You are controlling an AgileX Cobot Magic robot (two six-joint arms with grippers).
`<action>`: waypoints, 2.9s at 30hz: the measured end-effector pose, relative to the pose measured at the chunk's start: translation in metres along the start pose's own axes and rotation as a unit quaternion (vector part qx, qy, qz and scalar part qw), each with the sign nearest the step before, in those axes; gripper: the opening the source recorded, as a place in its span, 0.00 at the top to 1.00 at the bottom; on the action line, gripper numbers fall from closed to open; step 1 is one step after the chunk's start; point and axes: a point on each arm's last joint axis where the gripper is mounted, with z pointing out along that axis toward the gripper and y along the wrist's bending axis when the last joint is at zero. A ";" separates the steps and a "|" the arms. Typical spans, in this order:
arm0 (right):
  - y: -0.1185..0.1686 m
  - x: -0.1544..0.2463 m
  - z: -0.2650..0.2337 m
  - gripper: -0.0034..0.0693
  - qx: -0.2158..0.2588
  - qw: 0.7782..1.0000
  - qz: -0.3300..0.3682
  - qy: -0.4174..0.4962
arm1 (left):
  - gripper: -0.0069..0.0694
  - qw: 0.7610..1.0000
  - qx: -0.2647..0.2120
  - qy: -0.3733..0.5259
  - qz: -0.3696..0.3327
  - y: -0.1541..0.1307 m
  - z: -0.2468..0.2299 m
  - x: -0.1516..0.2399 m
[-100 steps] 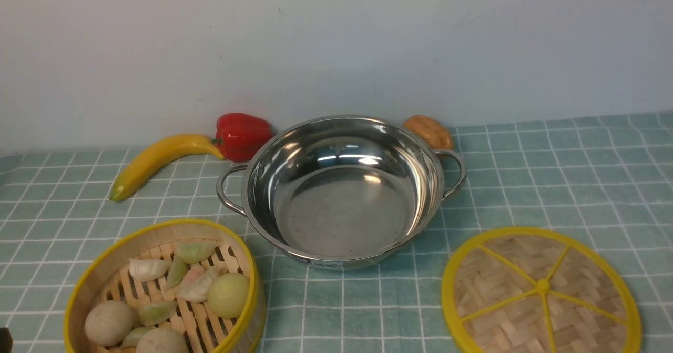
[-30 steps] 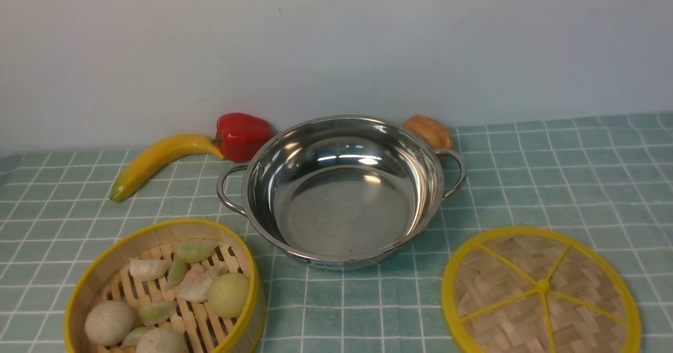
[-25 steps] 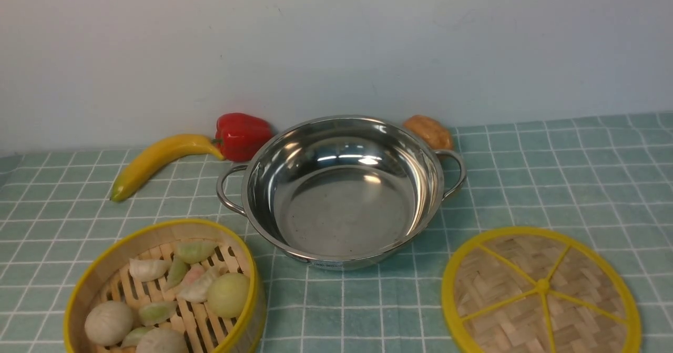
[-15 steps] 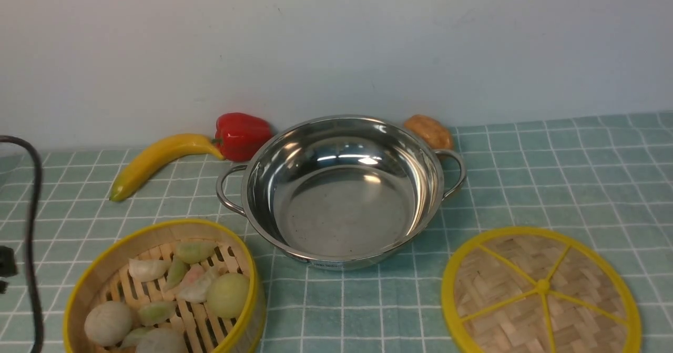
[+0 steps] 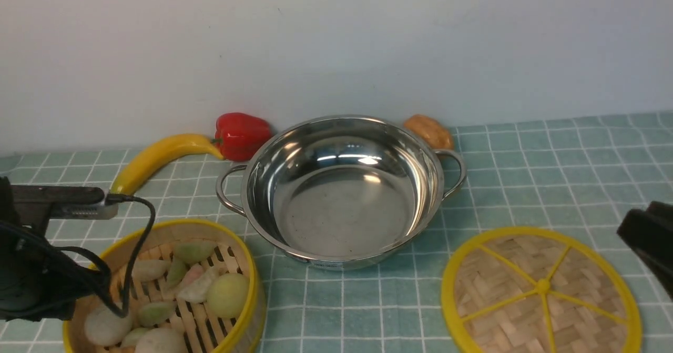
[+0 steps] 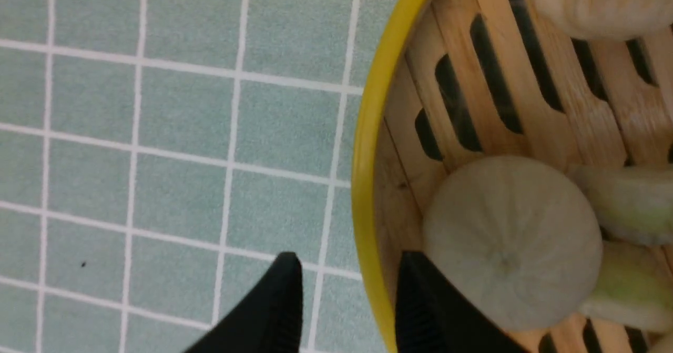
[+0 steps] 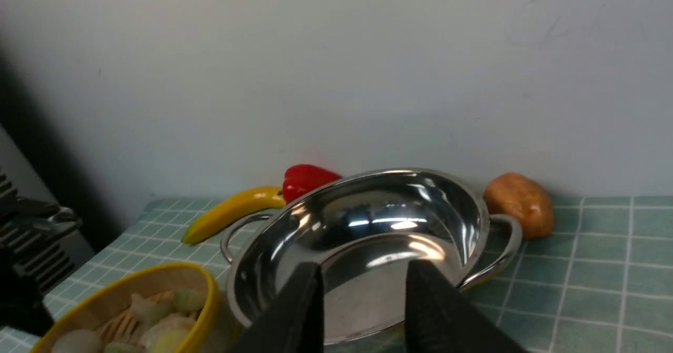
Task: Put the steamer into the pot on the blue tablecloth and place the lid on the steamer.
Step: 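Grasp the rim of the steamer basket holding the buns with the left gripper, then place the bamboo steamer basket with dumplings into the steel pot with the left gripper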
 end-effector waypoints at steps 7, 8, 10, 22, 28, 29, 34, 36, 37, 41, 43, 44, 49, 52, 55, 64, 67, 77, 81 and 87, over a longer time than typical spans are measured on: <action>0.004 0.004 0.003 0.62 -0.019 1.000 0.000 0.018 | 0.59 1.000 0.010 -0.001 0.004 -0.005 0.021 -0.008; 0.004 0.004 0.003 0.62 -0.019 1.000 0.000 0.018 | 0.59 1.000 0.012 -0.003 0.004 -0.006 0.023 -0.009; 0.004 0.004 0.003 0.62 -0.019 1.000 0.000 0.018 | 0.59 1.000 0.013 -0.005 0.005 -0.006 0.025 -0.010; 0.004 0.004 0.003 0.62 -0.019 1.000 0.000 0.018 | 0.82 1.000 0.007 0.006 0.025 -0.009 0.050 -0.016; 0.004 0.004 0.003 0.62 -0.019 1.000 0.000 0.018 | 0.84 1.000 0.008 0.005 0.012 -0.009 0.050 -0.019; 0.004 0.004 0.003 0.62 -0.019 1.000 0.000 0.018 | 0.84 1.000 0.007 0.008 0.011 -0.009 0.049 -0.020; 0.004 0.004 0.003 0.62 -0.019 1.000 0.001 0.018 | 0.85 1.000 0.003 0.030 -0.006 -0.002 0.042 -0.032; 0.004 0.004 0.003 0.62 -0.019 1.000 0.002 0.018 | 0.86 0.999 0.000 0.037 -0.011 0.007 0.035 -0.039; 0.004 0.004 0.003 0.62 -0.019 1.000 0.004 0.018 | 0.87 0.999 -0.003 0.040 -0.014 0.013 0.031 -0.043; 0.004 0.004 0.003 0.62 -0.018 1.000 0.013 0.018 | 0.87 0.998 -0.020 0.048 -0.031 0.046 0.014 -0.056; 0.004 0.004 0.003 0.62 -0.018 1.000 0.013 0.018 | 0.87 0.998 -0.021 0.049 -0.040 0.059 0.008 -0.060; 0.004 0.004 0.003 0.62 -0.018 1.000 0.014 0.018 | 0.87 0.998 -0.022 0.047 -0.047 0.066 0.004 -0.062; 0.004 0.004 0.003 0.62 -0.018 1.000 0.014 0.018 | 0.87 0.998 0.002 0.021 -0.063 0.086 -0.018 -0.072; 0.003 0.005 0.003 0.62 -0.014 1.000 0.014 0.019 | 0.87 0.998 0.024 0.006 -0.058 0.089 -0.031 -0.079; 0.002 0.005 0.003 0.62 -0.008 1.000 0.014 0.021 | 0.87 0.998 0.033 -0.001 -0.051 0.090 -0.044 -0.086; -0.001 0.005 0.003 0.62 0.008 1.000 0.014 0.024 | 0.87 0.991 0.097 -0.090 -0.036 0.071 -0.107 -0.123; -0.002 0.006 0.003 0.62 0.014 0.999 0.014 0.025 | 0.87 0.985 0.128 -0.115 0.022 0.024 -0.123 -0.145; -0.002 0.006 0.003 0.62 0.015 0.999 0.027 0.025 | 0.87 0.965 0.187 -0.104 0.150 -0.126 -0.101 -0.192; -0.002 0.006 0.003 0.62 0.015 0.999 0.030 0.025 | 0.87 0.966 0.178 -0.084 0.168 -0.163 -0.069 -0.204; -0.002 0.006 0.003 0.62 0.015 0.999 0.035 0.025 | 0.87 0.970 0.159 -0.056 0.173 -0.172 -0.031 -0.212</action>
